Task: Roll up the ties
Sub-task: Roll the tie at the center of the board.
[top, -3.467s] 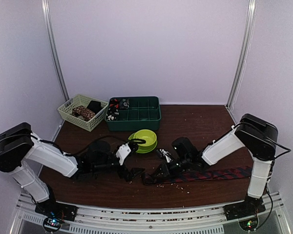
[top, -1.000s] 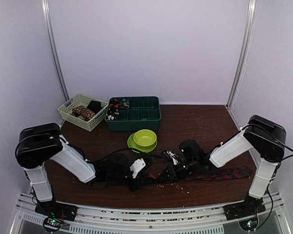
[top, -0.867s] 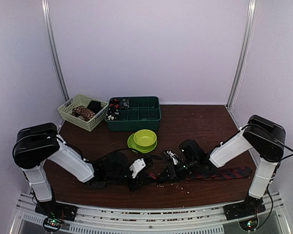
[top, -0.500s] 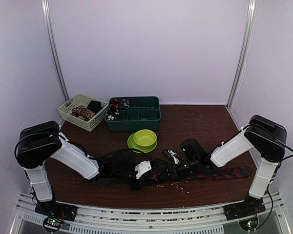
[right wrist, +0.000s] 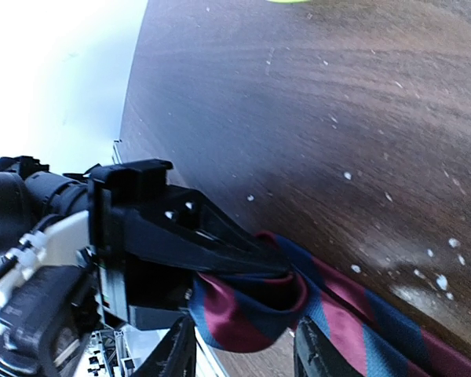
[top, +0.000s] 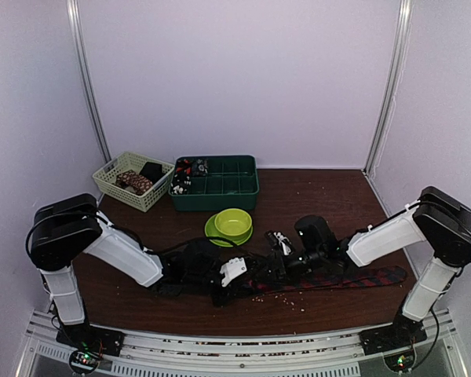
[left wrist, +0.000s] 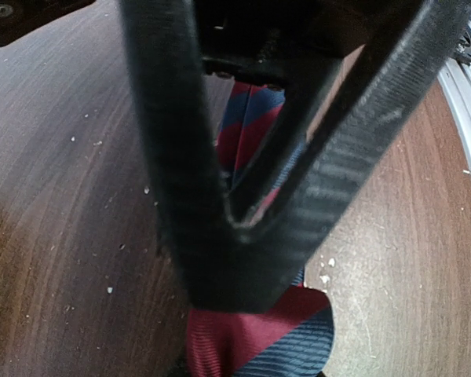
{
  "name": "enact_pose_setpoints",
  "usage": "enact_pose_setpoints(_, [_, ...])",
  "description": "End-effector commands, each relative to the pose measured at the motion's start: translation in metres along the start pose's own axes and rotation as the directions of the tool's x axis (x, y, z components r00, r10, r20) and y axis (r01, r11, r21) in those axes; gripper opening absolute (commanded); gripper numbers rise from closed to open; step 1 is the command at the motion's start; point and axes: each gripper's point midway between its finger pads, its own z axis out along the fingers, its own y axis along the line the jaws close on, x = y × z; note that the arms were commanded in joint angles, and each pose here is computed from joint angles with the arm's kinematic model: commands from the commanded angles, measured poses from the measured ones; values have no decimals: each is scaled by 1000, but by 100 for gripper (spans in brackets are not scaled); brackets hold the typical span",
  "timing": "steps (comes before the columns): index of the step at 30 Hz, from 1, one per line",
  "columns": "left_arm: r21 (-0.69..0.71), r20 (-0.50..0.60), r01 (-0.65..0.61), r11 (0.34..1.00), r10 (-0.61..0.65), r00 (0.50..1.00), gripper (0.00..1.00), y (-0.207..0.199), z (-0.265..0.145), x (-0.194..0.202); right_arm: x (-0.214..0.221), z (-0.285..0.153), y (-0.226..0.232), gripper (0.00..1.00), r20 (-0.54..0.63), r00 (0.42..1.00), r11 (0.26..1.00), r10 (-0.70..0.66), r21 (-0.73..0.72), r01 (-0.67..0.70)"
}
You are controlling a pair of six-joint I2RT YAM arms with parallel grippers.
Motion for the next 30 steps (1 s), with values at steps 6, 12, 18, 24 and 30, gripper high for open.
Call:
enact_pose_setpoints(6, [34,-130,14,999,-10,991,28,-7,5,39,7,19,1,40,-58,998,999,23,24,-21])
enact_pose_setpoints(12, [31,-130,15,999,-11,991,29,-7,5,39,11,21,-12,19,-76,997,997,18,72,-13])
enact_pose_setpoints(18, [28,-133,18,999,-14,991,29,-6,5,39,12,17,-20,6,-79,997,995,23,95,-15])
enact_pose_setpoints(24, [31,-129,17,999,-13,992,29,-7,5,38,12,7,-16,44,-58,998,993,33,113,-27])
enact_pose_setpoints(30, [29,-129,17,999,-13,992,29,-6,5,38,10,12,-11,48,-67,997,996,40,88,-34])
